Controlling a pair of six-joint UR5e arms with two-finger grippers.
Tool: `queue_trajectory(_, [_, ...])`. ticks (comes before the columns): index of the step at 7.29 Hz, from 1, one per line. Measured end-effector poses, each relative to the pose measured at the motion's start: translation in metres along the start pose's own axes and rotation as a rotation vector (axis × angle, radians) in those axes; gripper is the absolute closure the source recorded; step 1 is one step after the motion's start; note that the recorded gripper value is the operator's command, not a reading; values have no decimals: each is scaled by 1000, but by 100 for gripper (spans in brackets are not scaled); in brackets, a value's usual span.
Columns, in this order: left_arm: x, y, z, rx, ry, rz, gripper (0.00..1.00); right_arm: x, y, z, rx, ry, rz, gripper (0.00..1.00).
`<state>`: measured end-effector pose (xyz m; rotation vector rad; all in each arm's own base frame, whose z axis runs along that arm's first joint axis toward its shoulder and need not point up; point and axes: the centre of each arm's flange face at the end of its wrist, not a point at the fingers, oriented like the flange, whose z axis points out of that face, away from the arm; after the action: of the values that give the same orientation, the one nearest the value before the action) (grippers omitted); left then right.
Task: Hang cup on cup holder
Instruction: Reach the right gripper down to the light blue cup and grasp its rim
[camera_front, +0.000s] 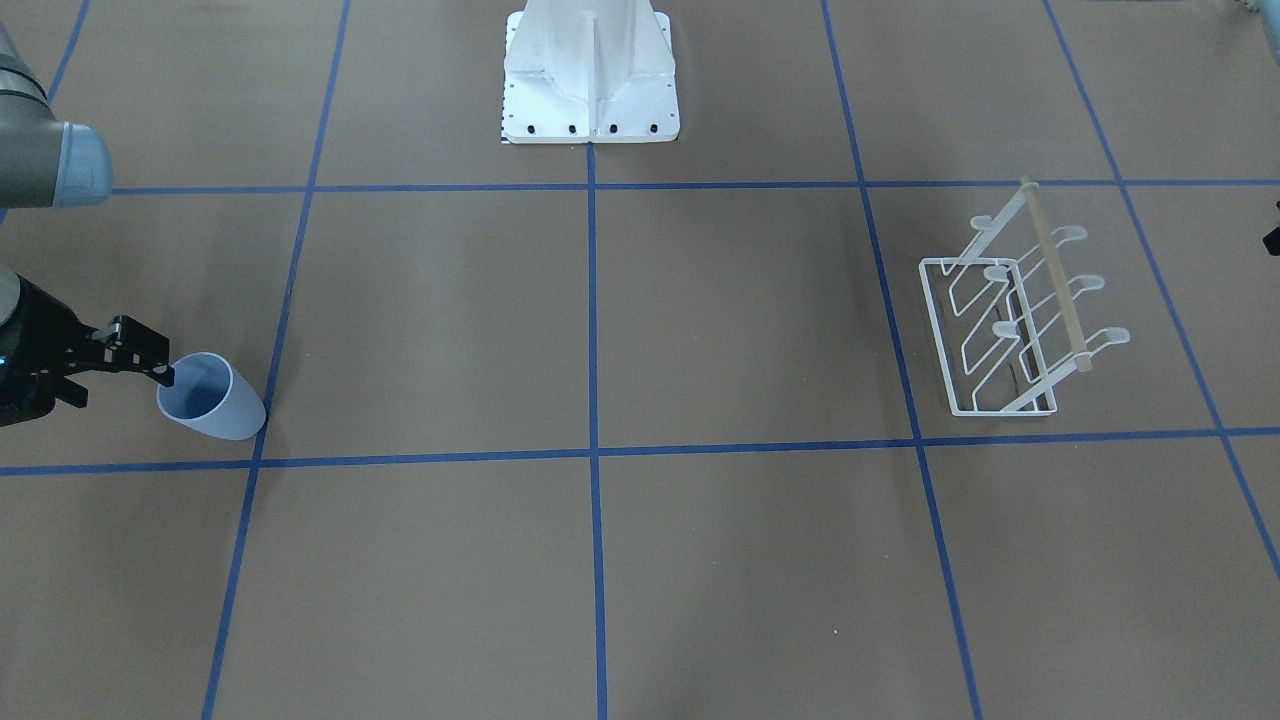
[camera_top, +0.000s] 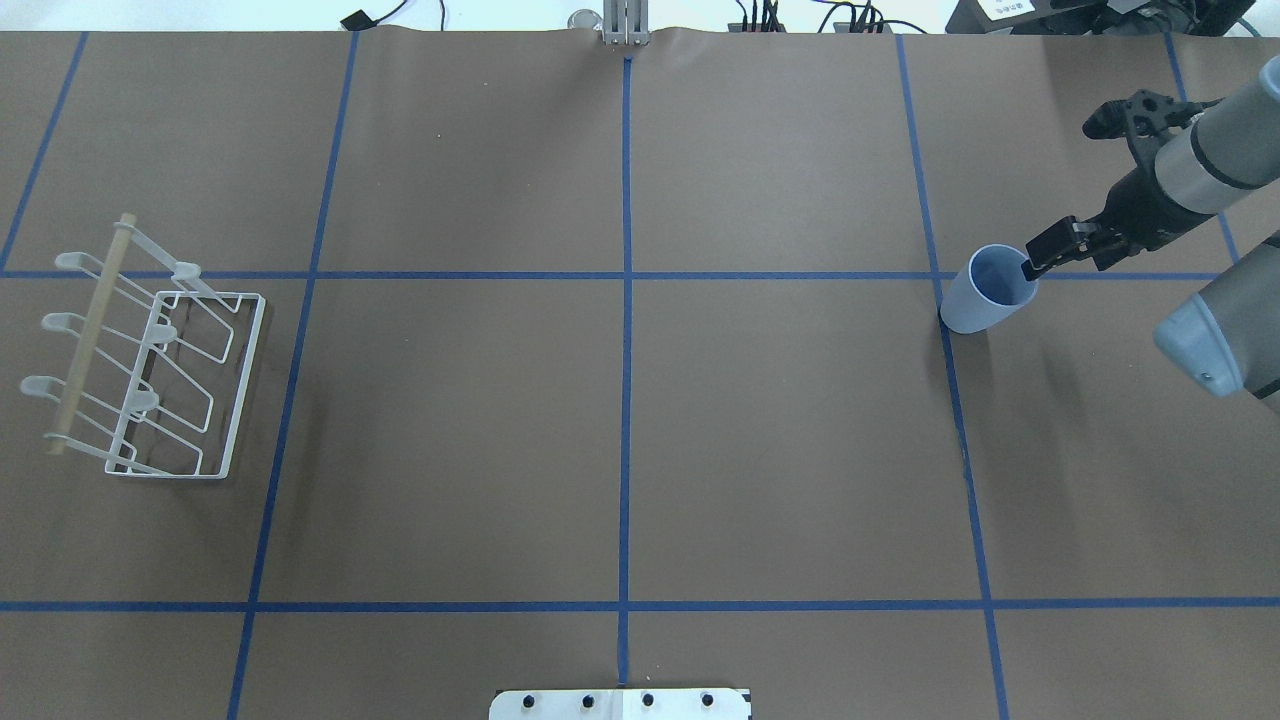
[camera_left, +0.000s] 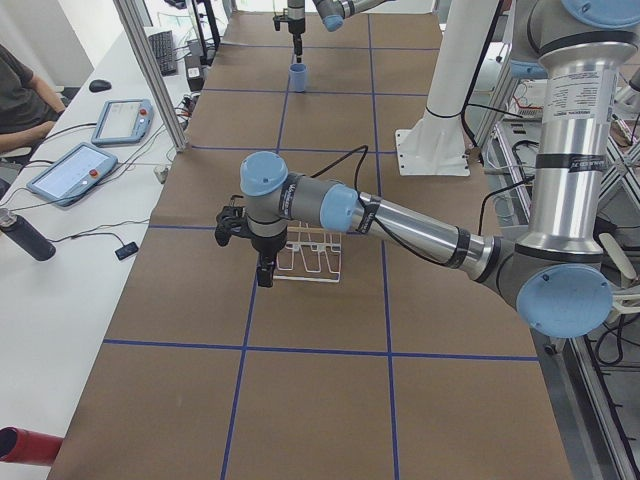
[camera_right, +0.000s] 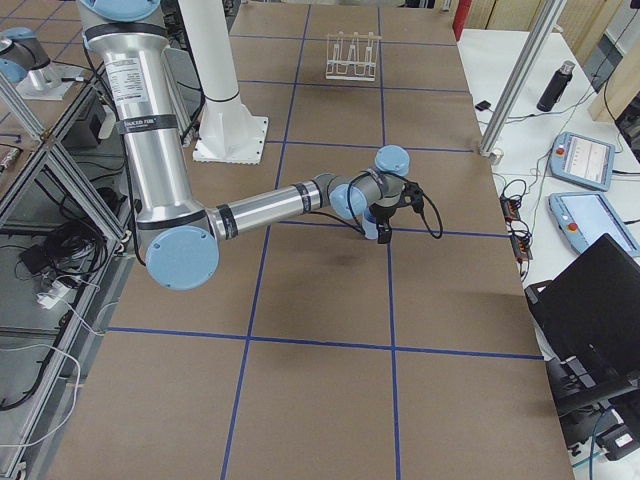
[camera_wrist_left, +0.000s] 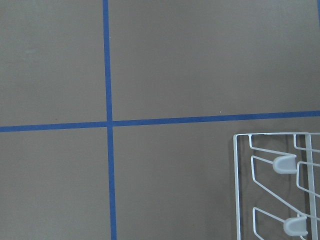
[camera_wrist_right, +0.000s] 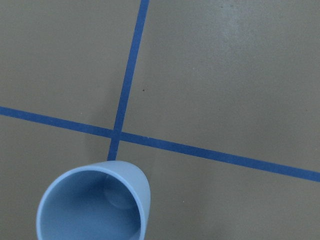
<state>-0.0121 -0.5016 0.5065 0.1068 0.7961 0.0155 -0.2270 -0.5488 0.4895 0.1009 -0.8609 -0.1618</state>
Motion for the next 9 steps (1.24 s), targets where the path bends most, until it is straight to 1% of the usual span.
queue_trajectory(1, [1,-2,1,-1,0,2,2,-4,0,8,-12,2,-3,0])
queue_trajectory(2, [2,-4,1,0,1,6,2,-9,0,16,-22,8,-11,12])
queue_trajectory(3, [2,-4,1,2,2,9,2,-13,1,25,-28,21,-20,96])
queue_trajectory(4, [2,-4,2,4,2,10,2,-15,2,32,-29,34,-25,100])
queue_trajectory(6, [1,-2,3,2,3,4,2,-17,2,37,-28,38,-18,100])
queue_trajectory(9, [-1,-1,4,0,3,0,2,-33,3,30,-12,2,-33,100])
